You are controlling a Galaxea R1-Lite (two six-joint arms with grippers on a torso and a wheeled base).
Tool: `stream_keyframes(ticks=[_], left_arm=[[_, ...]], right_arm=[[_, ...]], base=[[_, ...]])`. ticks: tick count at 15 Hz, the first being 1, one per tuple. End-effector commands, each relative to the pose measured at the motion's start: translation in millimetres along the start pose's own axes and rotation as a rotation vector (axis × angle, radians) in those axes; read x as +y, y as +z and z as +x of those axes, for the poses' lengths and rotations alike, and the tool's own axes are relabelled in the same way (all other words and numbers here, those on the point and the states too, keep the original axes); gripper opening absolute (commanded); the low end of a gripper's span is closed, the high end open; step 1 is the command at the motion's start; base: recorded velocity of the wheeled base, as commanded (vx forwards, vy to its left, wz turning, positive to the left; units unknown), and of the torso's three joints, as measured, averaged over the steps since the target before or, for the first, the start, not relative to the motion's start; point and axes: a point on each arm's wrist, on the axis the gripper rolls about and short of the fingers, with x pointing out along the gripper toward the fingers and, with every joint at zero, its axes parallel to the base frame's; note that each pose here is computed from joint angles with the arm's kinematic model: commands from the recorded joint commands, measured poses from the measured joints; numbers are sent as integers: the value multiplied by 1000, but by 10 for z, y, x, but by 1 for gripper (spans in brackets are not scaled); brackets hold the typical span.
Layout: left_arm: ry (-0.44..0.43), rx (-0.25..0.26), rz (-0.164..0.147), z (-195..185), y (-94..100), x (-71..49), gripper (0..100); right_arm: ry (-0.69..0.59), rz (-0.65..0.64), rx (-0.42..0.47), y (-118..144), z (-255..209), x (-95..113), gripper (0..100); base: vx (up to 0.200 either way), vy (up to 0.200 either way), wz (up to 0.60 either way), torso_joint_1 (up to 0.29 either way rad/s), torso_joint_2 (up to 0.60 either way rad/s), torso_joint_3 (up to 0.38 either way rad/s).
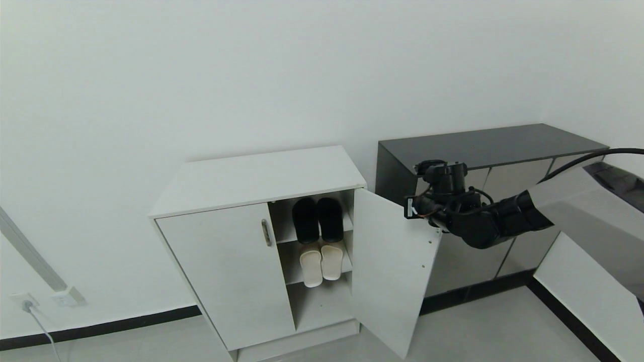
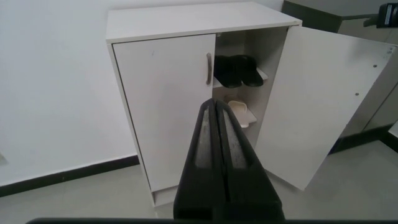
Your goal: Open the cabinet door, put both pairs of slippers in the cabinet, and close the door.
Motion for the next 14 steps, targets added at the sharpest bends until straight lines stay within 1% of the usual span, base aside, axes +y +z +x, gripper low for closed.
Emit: stream_keyframes(ticks=[1, 5, 14], left_arm=[[0, 1, -1, 0, -1, 0, 0], [0, 1, -1, 0, -1, 0, 0], [1, -1, -2, 0, 1, 0, 0]], right_arm=[[-11, 0, 13, -67, 70, -40, 0], [-31, 7, 9, -86, 184, -120, 0], [-31, 0, 32, -136, 189, -103, 0]], base=[[0, 0, 0, 0, 0, 0], [0, 0, 0, 0, 0, 0], [0, 0, 0, 0, 0, 0]])
